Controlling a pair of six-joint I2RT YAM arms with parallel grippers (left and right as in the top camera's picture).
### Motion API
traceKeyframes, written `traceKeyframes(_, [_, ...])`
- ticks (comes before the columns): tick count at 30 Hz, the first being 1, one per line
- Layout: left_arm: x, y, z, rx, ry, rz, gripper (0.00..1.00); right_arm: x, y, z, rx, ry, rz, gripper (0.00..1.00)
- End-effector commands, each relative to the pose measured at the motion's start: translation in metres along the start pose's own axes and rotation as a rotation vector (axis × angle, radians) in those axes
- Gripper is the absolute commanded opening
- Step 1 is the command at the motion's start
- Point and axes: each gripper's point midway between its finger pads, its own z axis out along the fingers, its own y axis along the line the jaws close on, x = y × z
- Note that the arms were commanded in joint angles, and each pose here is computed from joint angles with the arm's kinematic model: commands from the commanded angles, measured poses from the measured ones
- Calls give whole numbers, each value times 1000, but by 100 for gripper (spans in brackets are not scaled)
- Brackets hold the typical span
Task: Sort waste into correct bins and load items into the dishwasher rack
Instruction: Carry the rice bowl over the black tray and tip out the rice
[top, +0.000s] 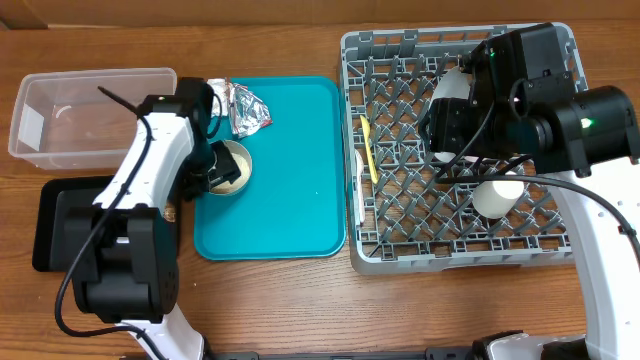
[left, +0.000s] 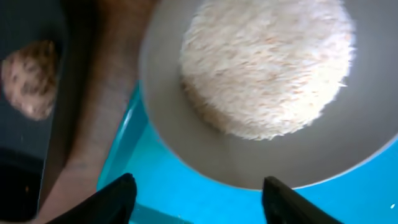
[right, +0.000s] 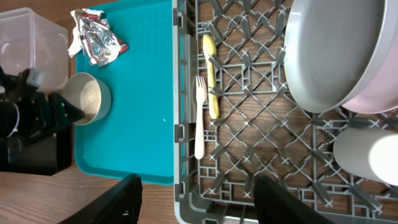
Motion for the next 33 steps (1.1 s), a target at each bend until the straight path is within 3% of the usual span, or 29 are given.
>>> traceKeyframes(1, [2,8,0,-3,28,-144,72,-1,0,-1,7,-8,-4,61])
traceKeyframes(7, [-3,14,0,-15,15,-240,74,0,0,-1,8,-5,-3,61])
traceKeyframes(14, [-4,13,1,-17,4,-288,69,0,0,-1,8,-5,-3,61])
traceKeyframes(19, [-18,-38,-3,151,-73,10,74,0,0,-1,8,-5,-3,61])
traceKeyframes(21, [-22,-49,-5,141,-129,106,74,0,0,-1,8,-5,-3,61])
traceKeyframes(24, [-21,-60,-6,110,-181,182,77,0,0,-1,8,-5,-3,62])
traceKeyframes(29, [-23,-60,-6,88,-205,184,79,0,0,-1,8,-5,-3,61])
traceKeyframes(33, [-30,-76,-10,162,-232,276,75,0,0,-1,8,-5,-3,62])
